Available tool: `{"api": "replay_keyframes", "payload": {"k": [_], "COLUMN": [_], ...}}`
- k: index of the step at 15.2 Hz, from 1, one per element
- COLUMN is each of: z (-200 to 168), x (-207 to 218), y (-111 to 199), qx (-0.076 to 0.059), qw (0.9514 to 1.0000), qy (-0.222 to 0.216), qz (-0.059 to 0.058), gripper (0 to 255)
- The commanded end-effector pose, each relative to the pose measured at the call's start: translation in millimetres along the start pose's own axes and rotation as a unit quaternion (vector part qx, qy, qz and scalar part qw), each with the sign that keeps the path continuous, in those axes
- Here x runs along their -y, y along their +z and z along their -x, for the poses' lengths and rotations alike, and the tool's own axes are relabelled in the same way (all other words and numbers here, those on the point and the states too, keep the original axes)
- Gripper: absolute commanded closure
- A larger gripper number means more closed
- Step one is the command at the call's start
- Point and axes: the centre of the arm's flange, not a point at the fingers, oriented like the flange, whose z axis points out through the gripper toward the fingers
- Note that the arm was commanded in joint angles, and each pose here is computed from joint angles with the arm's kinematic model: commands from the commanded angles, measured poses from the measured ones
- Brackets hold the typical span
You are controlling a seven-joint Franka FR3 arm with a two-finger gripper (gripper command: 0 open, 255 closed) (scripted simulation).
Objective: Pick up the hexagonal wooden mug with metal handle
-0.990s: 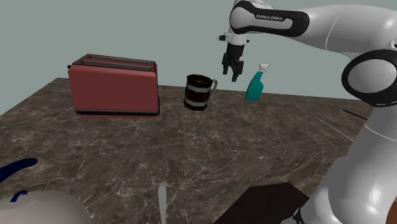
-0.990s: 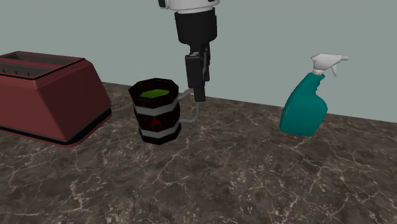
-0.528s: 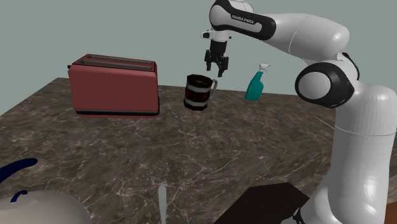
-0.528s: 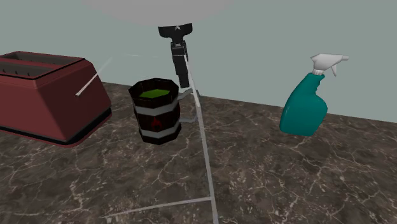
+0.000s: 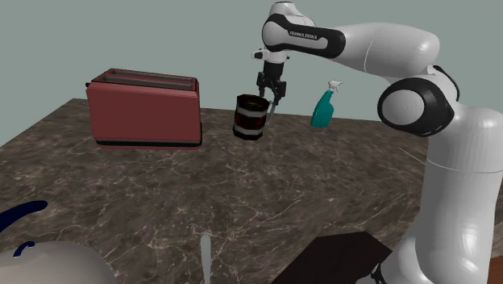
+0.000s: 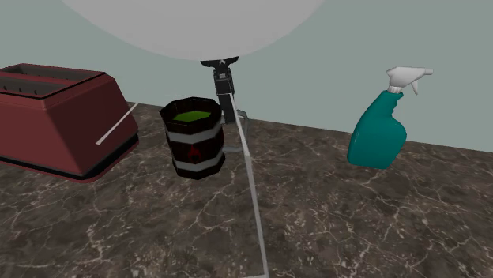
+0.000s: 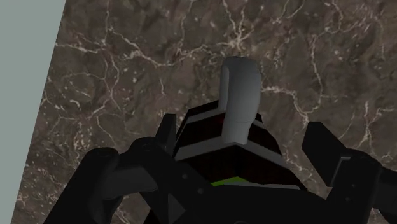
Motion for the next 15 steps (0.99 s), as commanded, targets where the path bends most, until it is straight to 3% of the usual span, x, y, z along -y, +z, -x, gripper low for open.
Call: {"api": "replay_keyframes", "payload": {"k": [1, 10, 15], "z": [-0.6, -0.7, 2.0], "x": [0.3, 0.3, -0.2], "y": [2.4, 2.3, -24.0], "qx": [0.0, 0.0, 0.0], "qw": [1.0, 1.0, 1.0], "qy": [0.0, 0.0, 0.0], "qz": [0.0, 0.0, 0.0], "gripper": [255, 255, 255]}}
